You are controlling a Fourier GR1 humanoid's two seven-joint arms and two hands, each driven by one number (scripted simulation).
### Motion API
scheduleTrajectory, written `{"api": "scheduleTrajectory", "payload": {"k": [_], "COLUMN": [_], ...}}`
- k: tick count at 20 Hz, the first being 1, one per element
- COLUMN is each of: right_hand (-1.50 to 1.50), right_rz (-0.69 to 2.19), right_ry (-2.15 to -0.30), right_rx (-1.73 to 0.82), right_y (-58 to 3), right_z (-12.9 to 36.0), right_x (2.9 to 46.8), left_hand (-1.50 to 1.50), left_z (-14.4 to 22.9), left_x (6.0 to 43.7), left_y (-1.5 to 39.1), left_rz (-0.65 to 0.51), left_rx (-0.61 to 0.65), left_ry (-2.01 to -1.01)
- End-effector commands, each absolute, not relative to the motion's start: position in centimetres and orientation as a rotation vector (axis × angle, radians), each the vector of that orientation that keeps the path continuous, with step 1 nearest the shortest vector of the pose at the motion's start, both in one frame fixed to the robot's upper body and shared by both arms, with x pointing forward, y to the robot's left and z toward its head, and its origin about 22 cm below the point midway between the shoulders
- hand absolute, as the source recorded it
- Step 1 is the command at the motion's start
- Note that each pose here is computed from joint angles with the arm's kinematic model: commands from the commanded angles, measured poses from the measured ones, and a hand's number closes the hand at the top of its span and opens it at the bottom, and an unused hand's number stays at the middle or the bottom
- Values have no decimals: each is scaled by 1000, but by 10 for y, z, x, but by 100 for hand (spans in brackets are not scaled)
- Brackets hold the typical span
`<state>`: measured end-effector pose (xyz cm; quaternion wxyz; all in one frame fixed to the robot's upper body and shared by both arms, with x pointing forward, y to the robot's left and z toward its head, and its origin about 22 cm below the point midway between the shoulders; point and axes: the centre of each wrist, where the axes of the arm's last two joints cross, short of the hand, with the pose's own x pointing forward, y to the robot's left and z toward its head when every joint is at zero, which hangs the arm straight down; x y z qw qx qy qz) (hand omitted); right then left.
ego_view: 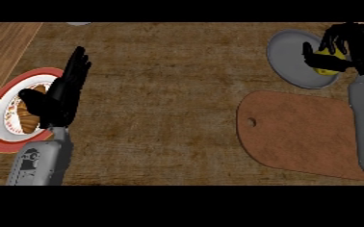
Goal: Pick the lemon from the cutting board and place it in the pan
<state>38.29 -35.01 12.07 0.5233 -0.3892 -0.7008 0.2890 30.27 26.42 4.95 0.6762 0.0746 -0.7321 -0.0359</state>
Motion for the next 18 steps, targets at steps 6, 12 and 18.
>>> {"api": "scheduleTrajectory", "payload": {"k": [6, 12, 18], "right_hand": [150, 150, -150], "right_rz": [653, 544, 619], "right_ry": [-1610, -1613, -1427], "right_rx": [-1056, -900, -637], "right_y": [-387, -388, -392], "right_z": [97, 64, 59], "right_x": [406, 401, 402], "left_hand": [0, 0, 0], "left_z": [56, 57, 59], "left_x": [306, 312, 315], "left_y": [240, 252, 232], "left_rz": [-117, -109, -127], "left_rx": [120, 138, 94], "left_ry": [-1662, -1666, -1672]}}
